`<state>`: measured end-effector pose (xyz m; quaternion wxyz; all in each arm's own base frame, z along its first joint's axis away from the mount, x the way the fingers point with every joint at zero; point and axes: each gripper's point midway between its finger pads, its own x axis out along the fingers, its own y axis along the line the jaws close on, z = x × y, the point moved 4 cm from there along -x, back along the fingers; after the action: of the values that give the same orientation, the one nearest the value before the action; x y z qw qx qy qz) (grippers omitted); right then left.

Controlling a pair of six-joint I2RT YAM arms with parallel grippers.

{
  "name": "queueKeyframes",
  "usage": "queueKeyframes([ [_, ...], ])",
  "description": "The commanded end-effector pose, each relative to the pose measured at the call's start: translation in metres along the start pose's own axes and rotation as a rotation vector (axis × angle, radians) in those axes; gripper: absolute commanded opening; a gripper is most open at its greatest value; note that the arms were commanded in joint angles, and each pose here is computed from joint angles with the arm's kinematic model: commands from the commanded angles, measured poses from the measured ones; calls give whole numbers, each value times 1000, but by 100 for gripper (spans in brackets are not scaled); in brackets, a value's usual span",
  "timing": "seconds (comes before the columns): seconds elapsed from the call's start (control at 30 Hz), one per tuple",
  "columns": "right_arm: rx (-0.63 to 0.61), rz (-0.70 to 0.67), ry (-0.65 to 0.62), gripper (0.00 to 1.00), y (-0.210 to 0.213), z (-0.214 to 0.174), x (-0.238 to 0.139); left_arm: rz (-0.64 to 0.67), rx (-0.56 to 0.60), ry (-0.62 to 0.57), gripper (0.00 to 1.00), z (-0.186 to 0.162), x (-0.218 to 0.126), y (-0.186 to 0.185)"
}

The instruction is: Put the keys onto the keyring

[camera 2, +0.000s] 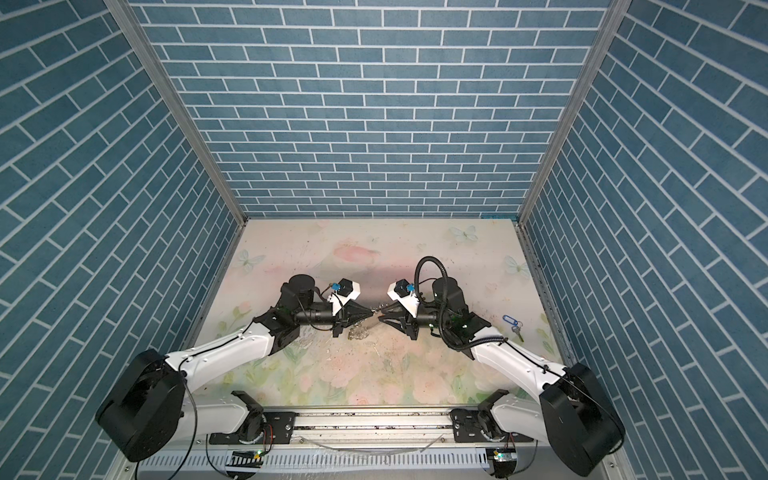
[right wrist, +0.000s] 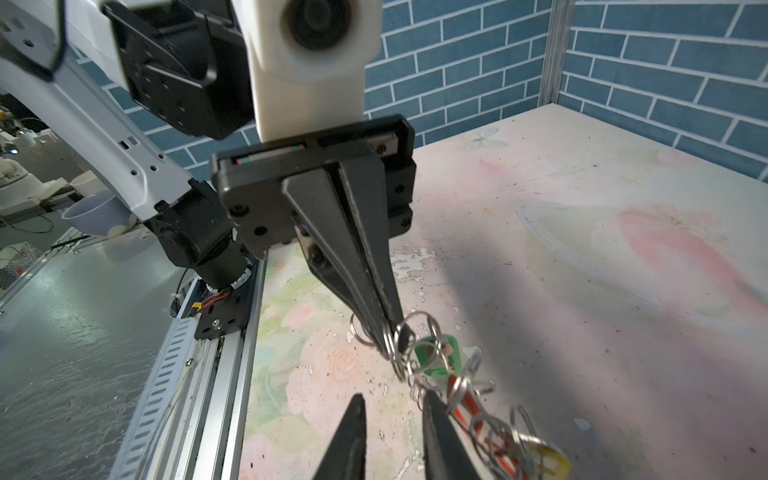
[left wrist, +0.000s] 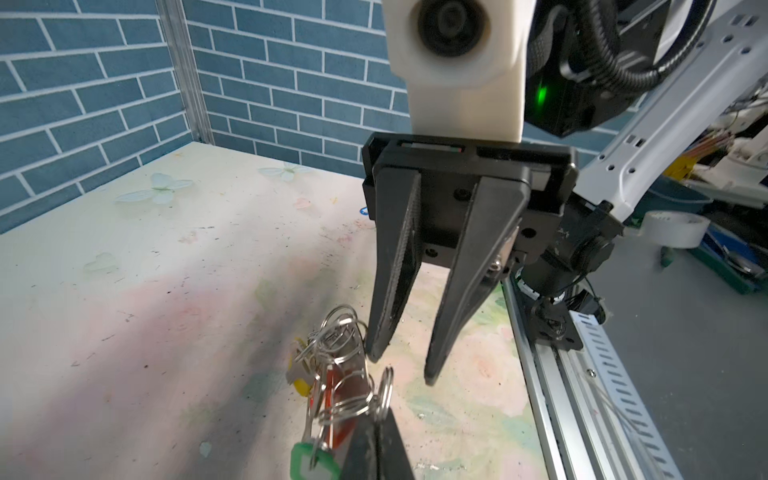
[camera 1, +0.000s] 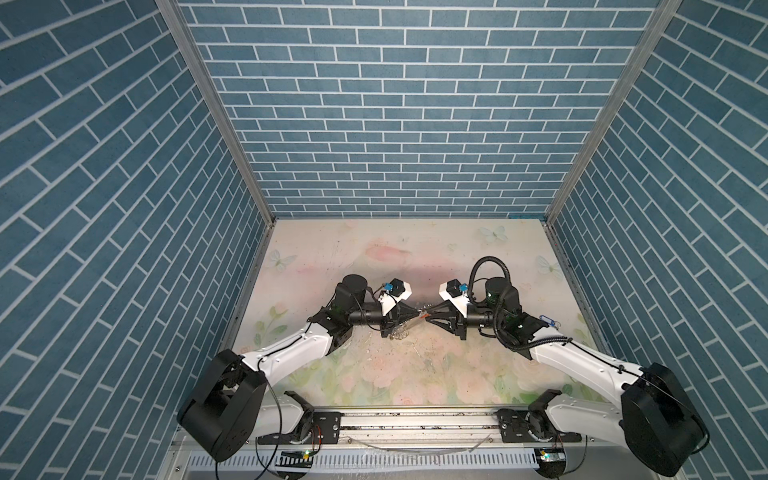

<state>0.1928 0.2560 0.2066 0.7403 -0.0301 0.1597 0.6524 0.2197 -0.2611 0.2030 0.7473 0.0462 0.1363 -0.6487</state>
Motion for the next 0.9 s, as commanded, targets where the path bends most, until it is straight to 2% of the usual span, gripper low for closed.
queueKeyframes([
  [0.0, -78, -19, 32, 25, 3, 6, -8, -15, 18, 111, 0, -13, -1, -3],
  [0.23, -107, 32, -2, 18, 12, 19, -7, -41, 24, 114, 0, -5, 0, -5],
  [0.87, -120, 64, 51, 18, 16, 13, 14, -118, 5, 117, 0, -5, 5, -15],
])
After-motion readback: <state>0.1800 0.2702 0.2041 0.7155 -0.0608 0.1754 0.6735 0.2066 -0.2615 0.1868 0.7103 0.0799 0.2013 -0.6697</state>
